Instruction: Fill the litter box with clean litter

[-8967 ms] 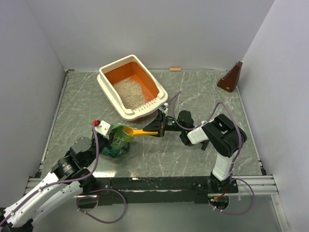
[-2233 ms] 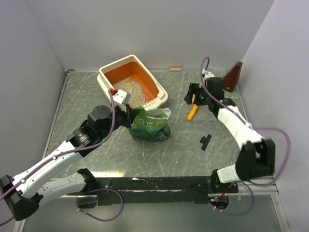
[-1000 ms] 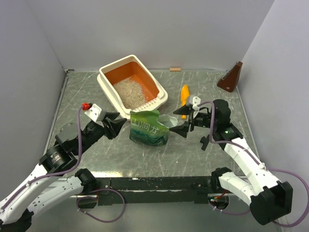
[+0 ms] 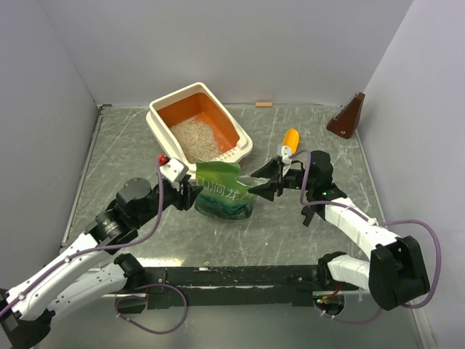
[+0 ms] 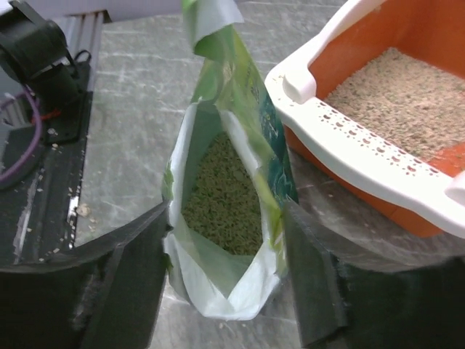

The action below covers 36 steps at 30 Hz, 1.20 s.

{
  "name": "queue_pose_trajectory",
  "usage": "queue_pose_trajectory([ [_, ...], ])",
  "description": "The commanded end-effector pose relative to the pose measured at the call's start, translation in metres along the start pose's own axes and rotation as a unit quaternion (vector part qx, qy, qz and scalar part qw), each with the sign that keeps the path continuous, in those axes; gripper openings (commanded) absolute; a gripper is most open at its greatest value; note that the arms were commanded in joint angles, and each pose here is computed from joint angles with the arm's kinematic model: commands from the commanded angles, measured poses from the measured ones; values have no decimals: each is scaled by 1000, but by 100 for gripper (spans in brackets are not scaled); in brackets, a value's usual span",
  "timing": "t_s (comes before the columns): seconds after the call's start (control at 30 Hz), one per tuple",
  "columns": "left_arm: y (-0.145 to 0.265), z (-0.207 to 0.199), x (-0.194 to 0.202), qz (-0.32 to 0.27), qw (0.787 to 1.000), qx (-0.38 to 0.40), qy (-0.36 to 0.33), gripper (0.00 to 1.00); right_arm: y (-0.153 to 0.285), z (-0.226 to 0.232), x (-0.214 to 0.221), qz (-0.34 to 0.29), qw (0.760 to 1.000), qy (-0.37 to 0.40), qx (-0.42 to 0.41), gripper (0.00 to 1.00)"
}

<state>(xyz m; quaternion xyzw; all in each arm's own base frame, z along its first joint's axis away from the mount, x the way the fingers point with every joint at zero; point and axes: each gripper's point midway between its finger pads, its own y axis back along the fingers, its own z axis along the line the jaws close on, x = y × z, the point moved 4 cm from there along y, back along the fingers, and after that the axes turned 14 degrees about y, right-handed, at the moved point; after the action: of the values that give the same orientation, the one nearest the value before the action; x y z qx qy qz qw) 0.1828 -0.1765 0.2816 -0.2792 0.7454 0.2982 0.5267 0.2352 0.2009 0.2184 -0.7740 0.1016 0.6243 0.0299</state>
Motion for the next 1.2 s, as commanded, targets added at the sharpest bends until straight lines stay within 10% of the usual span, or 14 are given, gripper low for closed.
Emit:
queue_pose_trajectory([
  [0.0,-12,4,-7,-20,1000,12,-8,57,-6,2,-6,-29,999,12,-33,60],
  [0.2,-25,10,-12,-29,999,43,-1,63,-9,5,-1,-36,998,-12,-45,32],
  [0.3,-34,13,-12,-35,997,63,5,65,-10,4,-1,-40,998,-20,-41,0],
  [0.8,-52,16,19,32,953,285,95,66,-2,7,-9,-55,998,-22,-35,0],
  [1.17,-66,12,26,75,909,377,160,38,-1,15,-3,-54,993,-88,-51,0],
])
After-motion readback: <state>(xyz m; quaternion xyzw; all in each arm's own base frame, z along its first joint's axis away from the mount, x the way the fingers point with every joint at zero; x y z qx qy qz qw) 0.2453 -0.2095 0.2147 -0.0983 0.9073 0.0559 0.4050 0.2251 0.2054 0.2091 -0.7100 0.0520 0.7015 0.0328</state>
